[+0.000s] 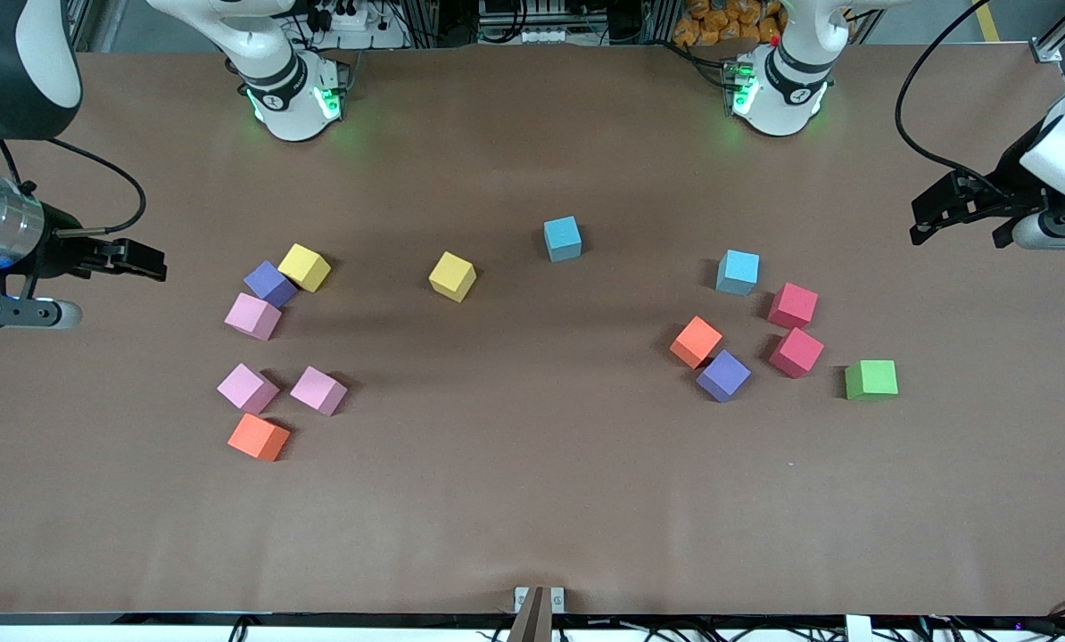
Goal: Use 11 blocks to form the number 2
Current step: 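Reach yellow block with the right gripper while the left gripper reaches cyan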
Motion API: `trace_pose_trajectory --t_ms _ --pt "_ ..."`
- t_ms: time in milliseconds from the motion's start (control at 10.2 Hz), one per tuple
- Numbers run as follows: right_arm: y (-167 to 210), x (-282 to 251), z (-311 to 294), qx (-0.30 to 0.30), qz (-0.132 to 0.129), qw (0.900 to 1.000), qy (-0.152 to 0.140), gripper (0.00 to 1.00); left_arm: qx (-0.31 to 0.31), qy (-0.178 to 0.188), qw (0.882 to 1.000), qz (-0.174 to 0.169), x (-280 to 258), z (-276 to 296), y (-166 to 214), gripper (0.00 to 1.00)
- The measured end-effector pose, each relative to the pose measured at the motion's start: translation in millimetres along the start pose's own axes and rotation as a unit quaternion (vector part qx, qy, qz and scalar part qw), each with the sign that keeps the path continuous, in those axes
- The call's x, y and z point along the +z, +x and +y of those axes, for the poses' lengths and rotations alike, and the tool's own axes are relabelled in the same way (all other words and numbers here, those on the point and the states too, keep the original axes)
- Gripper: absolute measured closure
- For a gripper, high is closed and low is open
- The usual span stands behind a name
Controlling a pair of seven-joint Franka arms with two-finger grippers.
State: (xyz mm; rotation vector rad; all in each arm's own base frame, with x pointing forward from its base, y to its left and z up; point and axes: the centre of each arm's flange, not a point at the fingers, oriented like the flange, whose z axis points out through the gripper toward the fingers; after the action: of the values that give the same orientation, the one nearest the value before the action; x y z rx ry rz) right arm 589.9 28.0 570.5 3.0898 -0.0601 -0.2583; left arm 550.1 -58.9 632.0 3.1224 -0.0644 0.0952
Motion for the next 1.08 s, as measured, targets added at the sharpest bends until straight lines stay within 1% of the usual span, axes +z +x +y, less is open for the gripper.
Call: trace_pose_trajectory --t_ms 98,294,489,685,783,881,1077 --pt "-5.2 -4.2 0.4 0.000 0.001 1.000 0.000 0.00 0.000 0.000 1.000 0.000 0.0 0.0 0.0 0.00" --pt "-30.1 -17.5 2.2 0.002 0.007 1.000 -0.001 0.00 0.003 0.000 1.000 -0.003 2.8 3.7 0.7 0.00" --pt "-40.1 -17.8 2.4 0.002 0.013 1.000 0.002 0.00 0.012 0.000 1.000 -0.018 19.5 29.9 3.2 0.00" --pt "-26.3 15.7 -5.3 0.000 0.022 0.999 0.027 0.00 -0.023 0.000 0.999 -0.034 51.9 88.7 1.8 0.00" --pt "-20.5 38.4 -9.8 -0.001 0.020 0.999 0.036 0.00 -0.050 0.001 0.998 -0.038 74.6 125.3 -4.5 0.00" --pt "-17.7 56.2 -14.5 -0.002 0.016 0.999 0.046 0.00 -0.074 0.004 0.996 -0.044 97.1 153.9 -13.8 0.00" --pt "-16.2 93.2 -31.1 -0.007 0.009 0.998 0.066 0.00 -0.107 0.012 0.993 -0.057 145.9 212.0 -44.5 0.00"
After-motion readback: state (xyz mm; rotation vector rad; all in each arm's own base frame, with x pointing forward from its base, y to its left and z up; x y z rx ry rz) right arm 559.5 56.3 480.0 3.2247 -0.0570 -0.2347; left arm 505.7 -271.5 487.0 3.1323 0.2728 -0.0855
